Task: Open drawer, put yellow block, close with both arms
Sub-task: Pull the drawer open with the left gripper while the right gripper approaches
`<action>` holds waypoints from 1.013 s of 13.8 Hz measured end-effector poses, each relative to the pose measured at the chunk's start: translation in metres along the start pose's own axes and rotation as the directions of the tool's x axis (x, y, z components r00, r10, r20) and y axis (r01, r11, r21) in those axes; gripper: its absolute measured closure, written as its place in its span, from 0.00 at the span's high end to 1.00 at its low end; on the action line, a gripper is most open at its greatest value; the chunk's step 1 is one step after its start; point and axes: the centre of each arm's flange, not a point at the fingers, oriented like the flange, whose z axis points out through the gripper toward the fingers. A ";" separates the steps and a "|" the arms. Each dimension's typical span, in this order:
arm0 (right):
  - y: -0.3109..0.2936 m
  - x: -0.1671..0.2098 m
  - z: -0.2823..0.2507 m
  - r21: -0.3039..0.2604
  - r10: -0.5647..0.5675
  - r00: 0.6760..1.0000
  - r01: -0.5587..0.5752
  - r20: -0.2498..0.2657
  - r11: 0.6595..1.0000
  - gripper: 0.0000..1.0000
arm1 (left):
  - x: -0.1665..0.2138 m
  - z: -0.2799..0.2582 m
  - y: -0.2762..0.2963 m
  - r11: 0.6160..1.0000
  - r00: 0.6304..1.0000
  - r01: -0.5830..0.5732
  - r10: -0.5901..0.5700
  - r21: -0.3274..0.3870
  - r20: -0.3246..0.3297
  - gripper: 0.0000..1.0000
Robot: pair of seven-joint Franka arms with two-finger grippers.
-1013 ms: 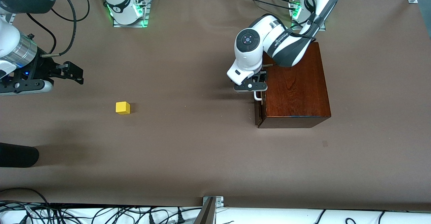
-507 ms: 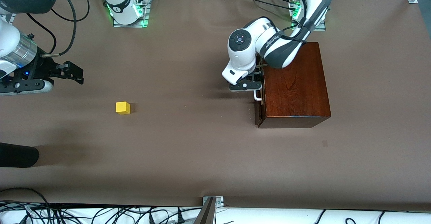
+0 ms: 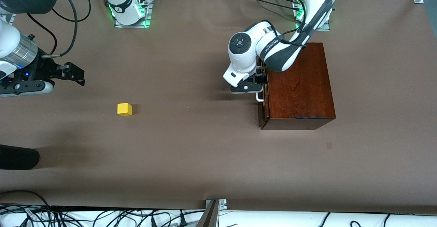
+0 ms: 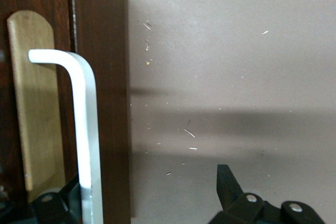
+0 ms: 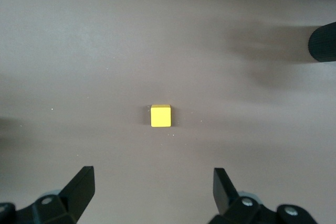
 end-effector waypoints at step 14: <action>-0.026 0.000 -0.002 0.008 -0.045 0.999 0.045 -0.014 0.999 1.00 | 0.000 -0.013 0.067 0.993 0.996 0.071 -0.076 -0.096 -0.044 1.00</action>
